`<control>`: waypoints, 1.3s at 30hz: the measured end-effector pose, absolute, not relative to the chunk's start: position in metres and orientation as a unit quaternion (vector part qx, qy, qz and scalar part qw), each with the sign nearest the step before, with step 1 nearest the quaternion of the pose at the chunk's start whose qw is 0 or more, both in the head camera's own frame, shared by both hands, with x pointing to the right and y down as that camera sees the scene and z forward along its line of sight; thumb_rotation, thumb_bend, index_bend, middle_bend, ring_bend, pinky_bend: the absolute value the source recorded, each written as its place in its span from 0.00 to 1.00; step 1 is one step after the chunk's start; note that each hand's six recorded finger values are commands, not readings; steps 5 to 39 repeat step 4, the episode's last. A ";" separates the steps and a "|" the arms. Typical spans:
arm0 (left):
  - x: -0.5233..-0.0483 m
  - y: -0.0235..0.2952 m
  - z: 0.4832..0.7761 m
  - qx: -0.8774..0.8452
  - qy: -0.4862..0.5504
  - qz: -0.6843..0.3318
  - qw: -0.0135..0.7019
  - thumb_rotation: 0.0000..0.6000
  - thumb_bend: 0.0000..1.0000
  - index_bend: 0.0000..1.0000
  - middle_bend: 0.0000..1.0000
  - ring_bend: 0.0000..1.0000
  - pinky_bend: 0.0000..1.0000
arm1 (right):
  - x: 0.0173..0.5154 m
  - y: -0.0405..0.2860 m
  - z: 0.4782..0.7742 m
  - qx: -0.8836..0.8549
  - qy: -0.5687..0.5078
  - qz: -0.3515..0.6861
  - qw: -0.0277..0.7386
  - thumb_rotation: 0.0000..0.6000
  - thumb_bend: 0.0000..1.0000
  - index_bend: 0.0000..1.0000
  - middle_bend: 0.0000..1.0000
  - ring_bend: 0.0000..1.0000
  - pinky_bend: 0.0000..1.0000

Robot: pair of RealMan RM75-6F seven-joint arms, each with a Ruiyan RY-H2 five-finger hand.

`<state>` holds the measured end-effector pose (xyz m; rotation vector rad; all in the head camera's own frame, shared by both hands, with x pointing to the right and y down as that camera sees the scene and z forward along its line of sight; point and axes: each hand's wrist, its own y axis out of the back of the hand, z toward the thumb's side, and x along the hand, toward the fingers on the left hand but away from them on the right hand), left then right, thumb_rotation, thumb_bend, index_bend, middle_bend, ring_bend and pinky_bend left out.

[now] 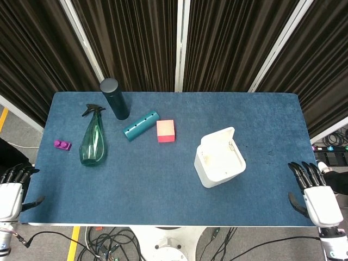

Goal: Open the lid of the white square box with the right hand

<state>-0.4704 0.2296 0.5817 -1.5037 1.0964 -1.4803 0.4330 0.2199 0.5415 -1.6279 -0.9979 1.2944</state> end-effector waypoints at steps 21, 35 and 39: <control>-0.470 0.230 0.581 -0.586 0.427 -0.578 0.373 1.00 0.00 0.28 0.22 0.12 0.16 | 0.434 0.229 0.543 -0.651 -0.403 0.503 0.401 1.00 0.34 0.00 0.09 0.00 0.00; -0.470 0.230 0.581 -0.586 0.427 -0.578 0.373 1.00 0.00 0.28 0.22 0.12 0.16 | 0.434 0.229 0.543 -0.651 -0.403 0.503 0.401 1.00 0.34 0.00 0.09 0.00 0.00; -0.470 0.230 0.581 -0.586 0.427 -0.578 0.373 1.00 0.00 0.28 0.22 0.12 0.16 | 0.434 0.229 0.543 -0.651 -0.403 0.503 0.401 1.00 0.34 0.00 0.09 0.00 0.00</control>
